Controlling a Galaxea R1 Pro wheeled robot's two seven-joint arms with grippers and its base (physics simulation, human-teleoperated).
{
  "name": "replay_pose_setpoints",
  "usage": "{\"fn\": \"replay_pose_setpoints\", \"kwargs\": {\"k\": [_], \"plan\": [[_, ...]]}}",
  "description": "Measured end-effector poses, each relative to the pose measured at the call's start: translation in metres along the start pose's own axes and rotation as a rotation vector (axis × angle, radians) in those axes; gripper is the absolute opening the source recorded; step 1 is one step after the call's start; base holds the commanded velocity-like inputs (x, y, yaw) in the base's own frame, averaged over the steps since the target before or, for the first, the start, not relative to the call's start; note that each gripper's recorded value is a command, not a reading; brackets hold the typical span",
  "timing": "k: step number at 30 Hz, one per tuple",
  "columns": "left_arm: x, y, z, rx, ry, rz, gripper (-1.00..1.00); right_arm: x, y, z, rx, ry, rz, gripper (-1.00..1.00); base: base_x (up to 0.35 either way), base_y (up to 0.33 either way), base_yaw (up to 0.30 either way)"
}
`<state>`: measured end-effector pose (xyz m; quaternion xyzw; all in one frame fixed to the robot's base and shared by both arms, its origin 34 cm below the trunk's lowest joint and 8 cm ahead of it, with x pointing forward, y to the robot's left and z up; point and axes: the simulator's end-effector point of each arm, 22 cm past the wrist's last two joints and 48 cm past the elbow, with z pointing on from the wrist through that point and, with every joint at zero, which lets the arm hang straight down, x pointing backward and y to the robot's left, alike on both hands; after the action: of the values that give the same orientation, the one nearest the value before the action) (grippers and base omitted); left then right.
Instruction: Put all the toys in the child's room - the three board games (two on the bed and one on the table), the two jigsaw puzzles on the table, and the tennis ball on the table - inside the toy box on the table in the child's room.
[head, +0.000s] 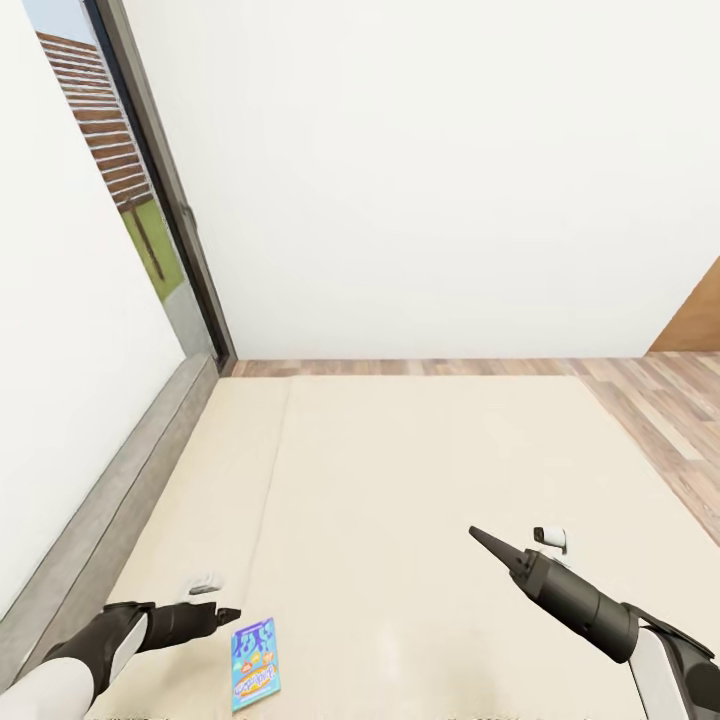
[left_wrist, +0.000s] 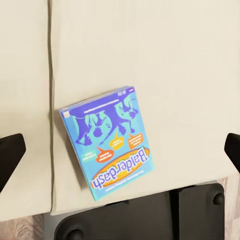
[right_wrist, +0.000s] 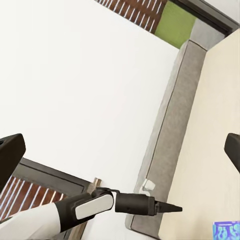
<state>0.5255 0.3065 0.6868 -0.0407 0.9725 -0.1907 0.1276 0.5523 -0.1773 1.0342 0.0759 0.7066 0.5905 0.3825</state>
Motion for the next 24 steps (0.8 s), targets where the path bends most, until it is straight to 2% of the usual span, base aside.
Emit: {"fn": "replay_pose_setpoints", "kwargs": {"k": [24], "plan": [[0.015, 0.005, 0.013, -0.009, 0.032, -0.016, 1.0, 0.007, -0.016, 0.001, 0.023, 0.011, 0.03, 1.0, 0.0, 0.0, 0.0]]}}
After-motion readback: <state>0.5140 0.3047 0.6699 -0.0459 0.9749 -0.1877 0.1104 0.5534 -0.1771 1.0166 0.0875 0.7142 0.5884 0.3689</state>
